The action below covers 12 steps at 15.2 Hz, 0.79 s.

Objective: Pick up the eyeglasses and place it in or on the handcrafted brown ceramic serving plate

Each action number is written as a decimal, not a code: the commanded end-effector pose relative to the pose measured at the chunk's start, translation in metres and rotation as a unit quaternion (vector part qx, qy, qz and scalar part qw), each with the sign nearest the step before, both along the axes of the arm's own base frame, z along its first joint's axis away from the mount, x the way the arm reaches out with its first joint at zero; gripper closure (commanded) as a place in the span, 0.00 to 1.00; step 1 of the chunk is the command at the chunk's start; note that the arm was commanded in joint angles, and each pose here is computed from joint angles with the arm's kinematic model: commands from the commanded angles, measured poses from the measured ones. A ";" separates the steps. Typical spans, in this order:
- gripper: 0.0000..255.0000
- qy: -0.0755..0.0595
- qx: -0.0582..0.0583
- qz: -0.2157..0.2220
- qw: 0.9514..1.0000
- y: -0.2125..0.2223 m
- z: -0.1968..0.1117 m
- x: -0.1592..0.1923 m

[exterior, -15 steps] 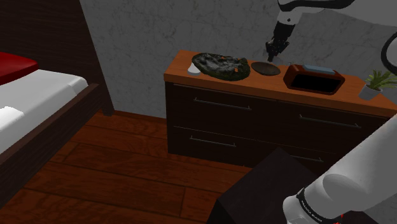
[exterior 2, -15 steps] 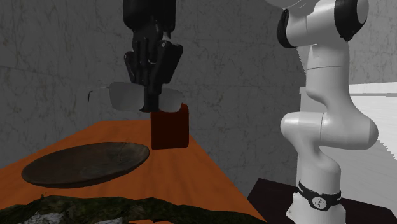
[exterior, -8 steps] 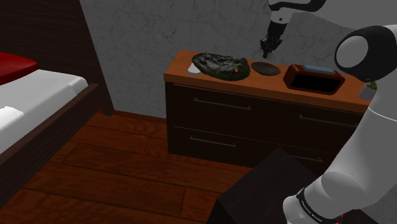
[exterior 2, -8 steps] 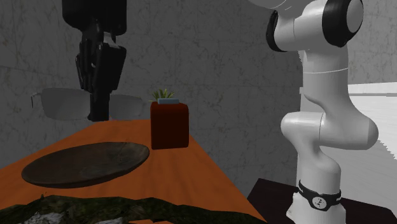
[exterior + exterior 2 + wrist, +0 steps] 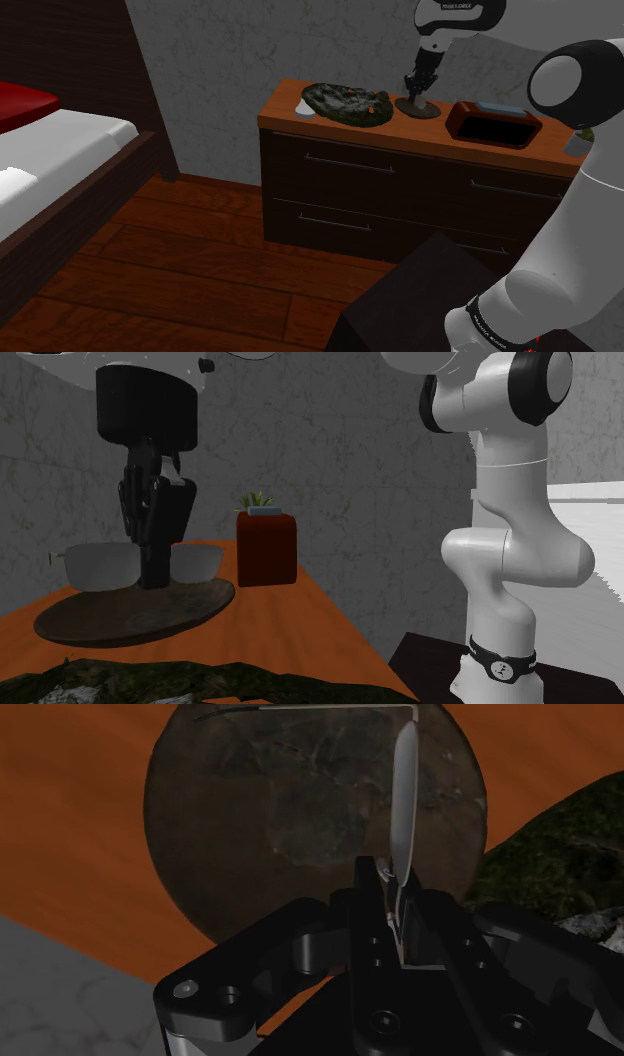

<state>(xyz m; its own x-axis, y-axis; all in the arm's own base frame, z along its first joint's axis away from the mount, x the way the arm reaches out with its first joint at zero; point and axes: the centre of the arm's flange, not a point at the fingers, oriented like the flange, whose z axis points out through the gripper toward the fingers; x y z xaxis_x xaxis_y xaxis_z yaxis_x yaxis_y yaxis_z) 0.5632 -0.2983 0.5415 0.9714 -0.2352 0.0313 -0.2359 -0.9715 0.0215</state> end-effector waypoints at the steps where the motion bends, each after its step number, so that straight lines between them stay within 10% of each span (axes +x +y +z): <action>1: 1.00 0.000 0.000 0.000 1.000 0.001 -0.010 0.000; 10: 1.00 0.000 0.000 0.000 1.000 0.001 -0.018 0.000; 11: 0.00 0.000 0.000 0.000 1.000 0.001 -0.018 0.000; 12: 0.00 0.000 0.000 0.000 1.000 0.001 -0.018 0.000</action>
<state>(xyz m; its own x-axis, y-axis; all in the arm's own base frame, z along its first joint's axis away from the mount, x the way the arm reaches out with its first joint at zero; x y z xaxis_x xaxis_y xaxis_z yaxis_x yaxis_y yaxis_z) 0.5628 -0.2975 0.5233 0.9715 -0.2351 0.0317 -0.2358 -0.9716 0.0217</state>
